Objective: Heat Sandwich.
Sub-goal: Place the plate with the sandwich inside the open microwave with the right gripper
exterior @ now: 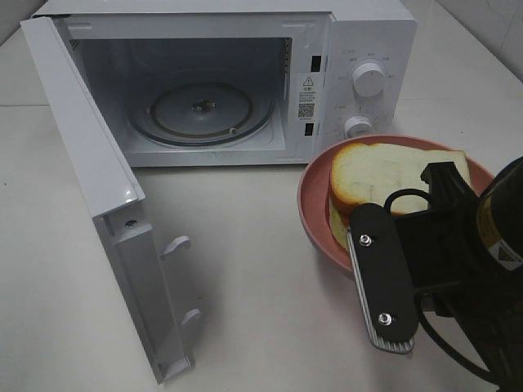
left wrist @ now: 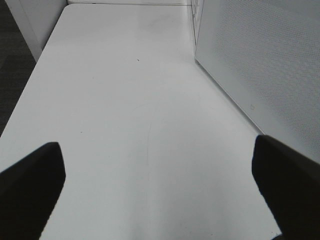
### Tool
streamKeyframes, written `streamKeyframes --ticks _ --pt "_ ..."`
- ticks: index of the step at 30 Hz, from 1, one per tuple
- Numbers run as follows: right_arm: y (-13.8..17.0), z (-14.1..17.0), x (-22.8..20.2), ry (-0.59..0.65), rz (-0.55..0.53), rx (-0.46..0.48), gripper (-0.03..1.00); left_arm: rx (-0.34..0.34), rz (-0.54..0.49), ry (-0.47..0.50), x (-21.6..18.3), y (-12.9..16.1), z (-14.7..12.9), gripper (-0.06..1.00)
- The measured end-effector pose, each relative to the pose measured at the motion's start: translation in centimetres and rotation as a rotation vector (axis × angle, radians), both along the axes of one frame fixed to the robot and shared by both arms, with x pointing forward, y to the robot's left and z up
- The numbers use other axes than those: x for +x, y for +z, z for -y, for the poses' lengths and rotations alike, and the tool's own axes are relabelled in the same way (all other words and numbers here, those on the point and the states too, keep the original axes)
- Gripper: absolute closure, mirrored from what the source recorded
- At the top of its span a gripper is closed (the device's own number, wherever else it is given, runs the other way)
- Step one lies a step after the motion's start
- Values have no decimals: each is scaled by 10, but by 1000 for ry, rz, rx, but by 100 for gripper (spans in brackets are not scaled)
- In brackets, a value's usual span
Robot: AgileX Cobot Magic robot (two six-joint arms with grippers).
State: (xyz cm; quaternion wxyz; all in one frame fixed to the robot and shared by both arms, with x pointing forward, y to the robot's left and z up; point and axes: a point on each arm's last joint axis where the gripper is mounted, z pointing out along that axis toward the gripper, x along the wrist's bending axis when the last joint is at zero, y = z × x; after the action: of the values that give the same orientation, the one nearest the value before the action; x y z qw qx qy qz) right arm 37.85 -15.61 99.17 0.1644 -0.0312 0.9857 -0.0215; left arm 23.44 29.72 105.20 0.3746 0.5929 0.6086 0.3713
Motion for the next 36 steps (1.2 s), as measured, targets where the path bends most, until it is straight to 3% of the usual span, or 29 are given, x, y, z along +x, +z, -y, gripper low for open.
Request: streamKeyframes --ticks 6,25,36 --pt "0 -2 0 15 4 19 95 0 0 0 0 0 0 -2" --pt "0 -10 0 448 10 -34 95 0 0 0 0 0 0 -2" --pt "-2 -3 7 510 -34 -19 95 0 0 0 0 0 0 -2"
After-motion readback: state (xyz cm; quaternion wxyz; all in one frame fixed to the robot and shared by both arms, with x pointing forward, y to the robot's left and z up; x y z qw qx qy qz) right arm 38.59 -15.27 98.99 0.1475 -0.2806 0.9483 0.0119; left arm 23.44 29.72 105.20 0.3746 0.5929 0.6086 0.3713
